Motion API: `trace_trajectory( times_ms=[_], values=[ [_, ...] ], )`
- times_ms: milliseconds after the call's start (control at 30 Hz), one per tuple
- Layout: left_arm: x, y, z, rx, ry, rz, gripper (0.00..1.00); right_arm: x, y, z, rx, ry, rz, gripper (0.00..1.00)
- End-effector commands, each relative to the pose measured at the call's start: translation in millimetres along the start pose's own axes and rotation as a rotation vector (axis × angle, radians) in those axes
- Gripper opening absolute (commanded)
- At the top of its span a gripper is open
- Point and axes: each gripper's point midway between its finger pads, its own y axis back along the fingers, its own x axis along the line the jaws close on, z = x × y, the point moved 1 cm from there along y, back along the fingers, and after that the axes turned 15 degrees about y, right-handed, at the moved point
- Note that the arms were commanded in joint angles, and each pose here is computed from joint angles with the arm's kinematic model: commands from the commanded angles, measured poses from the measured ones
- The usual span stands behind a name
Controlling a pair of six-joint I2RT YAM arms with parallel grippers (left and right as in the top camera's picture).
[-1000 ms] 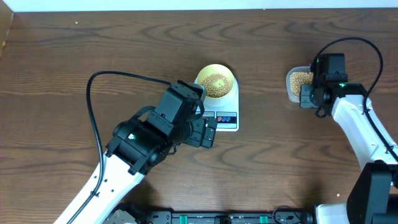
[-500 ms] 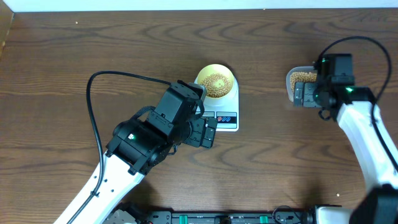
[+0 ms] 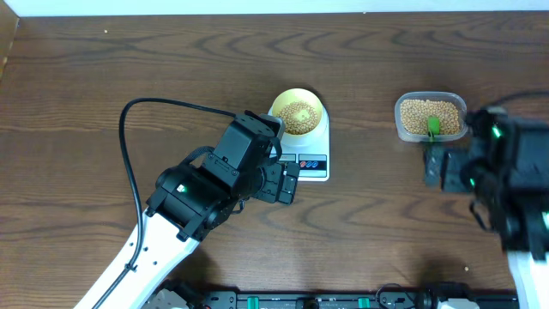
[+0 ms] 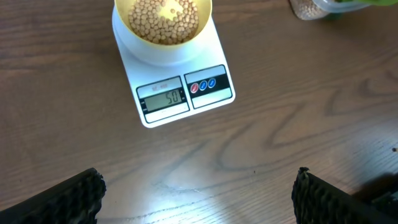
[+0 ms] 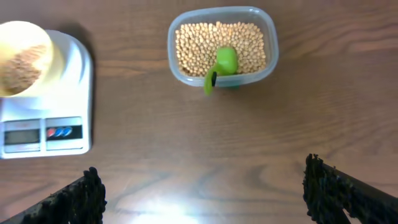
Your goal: Scoop item into bowl and weigh 50g on scale
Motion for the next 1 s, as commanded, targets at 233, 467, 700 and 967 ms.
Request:
trace_trajectory(
  times_ms=[233, 467, 700, 967],
  values=[
    [-1, 3, 4, -0.013, 0.001, -0.001, 0.98, 2, 101, -33, -0.337, -0.021, -0.088, 0.99],
    [-1, 3, 4, -0.013, 0.001, -0.001, 0.98, 2, 96, -49, -0.528, -0.034, -0.134, 0.99],
    [-1, 3, 4, -0.013, 0.001, -0.001, 0.98, 2, 49, -46, -0.748, -0.039, -0.172, 0.99],
    [-1, 3, 4, -0.013, 0.001, -0.001, 0.98, 5, -12, -51, -0.741, -0.035, -0.159, 0.99]
  ],
)
